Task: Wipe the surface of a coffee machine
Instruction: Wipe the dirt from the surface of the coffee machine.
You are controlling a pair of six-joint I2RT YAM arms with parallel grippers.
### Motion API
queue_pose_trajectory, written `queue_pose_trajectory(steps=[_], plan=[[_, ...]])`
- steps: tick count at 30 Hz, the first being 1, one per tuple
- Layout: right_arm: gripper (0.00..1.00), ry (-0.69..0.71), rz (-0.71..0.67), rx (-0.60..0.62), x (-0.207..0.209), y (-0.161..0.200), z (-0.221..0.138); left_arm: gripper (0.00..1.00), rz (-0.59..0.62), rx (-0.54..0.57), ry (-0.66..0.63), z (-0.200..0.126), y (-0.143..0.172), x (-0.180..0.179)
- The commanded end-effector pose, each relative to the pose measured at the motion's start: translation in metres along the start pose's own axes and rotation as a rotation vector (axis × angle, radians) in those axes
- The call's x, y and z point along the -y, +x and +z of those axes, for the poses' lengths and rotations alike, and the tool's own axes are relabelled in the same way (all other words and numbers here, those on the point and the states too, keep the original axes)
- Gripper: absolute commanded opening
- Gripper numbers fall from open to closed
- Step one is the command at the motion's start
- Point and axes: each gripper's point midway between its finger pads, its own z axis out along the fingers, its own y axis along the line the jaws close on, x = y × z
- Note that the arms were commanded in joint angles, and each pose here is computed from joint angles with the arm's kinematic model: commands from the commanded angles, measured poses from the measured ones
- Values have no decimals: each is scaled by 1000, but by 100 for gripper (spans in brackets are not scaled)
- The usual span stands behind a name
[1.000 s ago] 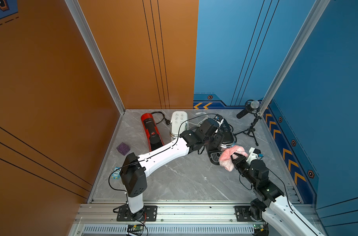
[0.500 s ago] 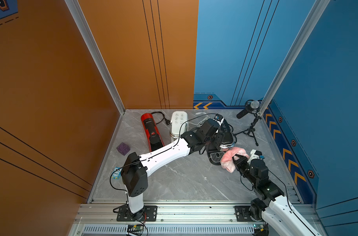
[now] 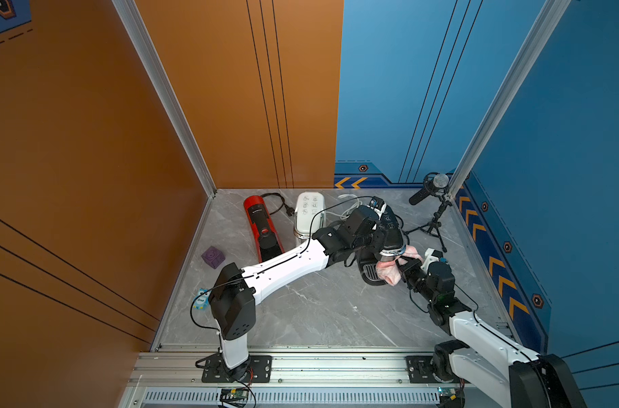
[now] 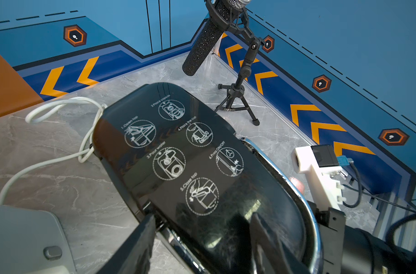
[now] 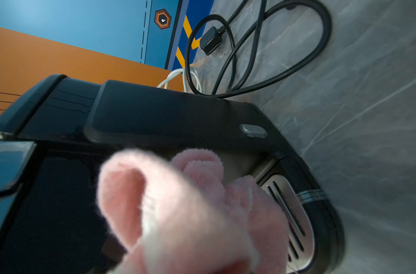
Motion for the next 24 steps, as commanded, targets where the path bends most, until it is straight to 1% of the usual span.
queue_pose_trajectory(steps=[1,7,15,17,21,24], plan=[[0,-134,-8,-20,-32,2,5,63,34,-284,-88,24,90,-29],[0,-103,-18,-84,-20,29,12,61,32,-290,-83,25,92,-29],[0,-103,-74,-129,-20,54,5,61,28,-300,-83,26,96,-29],[0,-117,-100,-146,-26,61,6,61,26,-300,-84,27,97,-29],[0,-169,-103,-146,-38,61,10,61,26,-303,-81,27,98,-28],[0,-153,-97,-138,-33,58,13,61,26,-305,-85,27,99,-30]])
